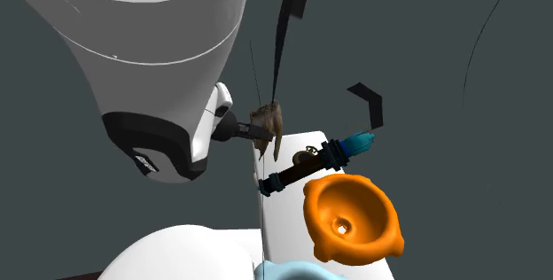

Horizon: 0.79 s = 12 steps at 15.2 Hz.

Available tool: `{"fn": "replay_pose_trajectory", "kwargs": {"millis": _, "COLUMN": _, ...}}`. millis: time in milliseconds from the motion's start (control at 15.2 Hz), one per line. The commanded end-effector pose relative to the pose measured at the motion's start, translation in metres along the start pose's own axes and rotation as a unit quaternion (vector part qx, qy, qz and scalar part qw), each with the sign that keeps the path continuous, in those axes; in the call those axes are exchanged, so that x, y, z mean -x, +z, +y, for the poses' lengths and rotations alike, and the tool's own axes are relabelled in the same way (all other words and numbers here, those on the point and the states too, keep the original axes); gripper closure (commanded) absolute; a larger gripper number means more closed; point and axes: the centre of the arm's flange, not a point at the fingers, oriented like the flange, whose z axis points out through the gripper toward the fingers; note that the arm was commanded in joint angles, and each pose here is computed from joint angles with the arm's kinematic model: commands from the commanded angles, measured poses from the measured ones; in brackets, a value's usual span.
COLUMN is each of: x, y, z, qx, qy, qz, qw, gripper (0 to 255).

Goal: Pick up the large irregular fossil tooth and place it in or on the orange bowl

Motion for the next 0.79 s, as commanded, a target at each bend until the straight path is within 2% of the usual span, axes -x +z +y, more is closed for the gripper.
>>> {"fn": "replay_pose_trajectory", "kwargs": {"millis": 0, "x": 0.0003, "y": 0.0043, "z": -0.0006, "qx": 0.0, "qy": 0.0, "qz": 0.0, "qw": 1.0, "gripper": 0}}
{"fn": "replay_pose_trajectory", "kwargs": {"millis": 396, "x": 0.0003, "y": 0.0043, "z": -0.0006, "qx": 0.0, "qy": 0.0, "qz": 0.0, "qw": 1.0, "gripper": 0}}
{"fn": "replay_pose_trajectory", "kwargs": {"millis": 462, "x": 0.0003, "y": 0.0043, "z": -0.0006, "qx": 0.0, "qy": 0.0, "qz": 0.0, "qw": 1.0, "gripper": 255}}
{"fn": "replay_pose_trajectory", "kwargs": {"millis": 726, "x": 0.0002, "y": 0.0043, "z": -0.0006, "qx": 0.0, "qy": 0.0, "qz": 0.0, "qw": 1.0, "gripper": 255}}
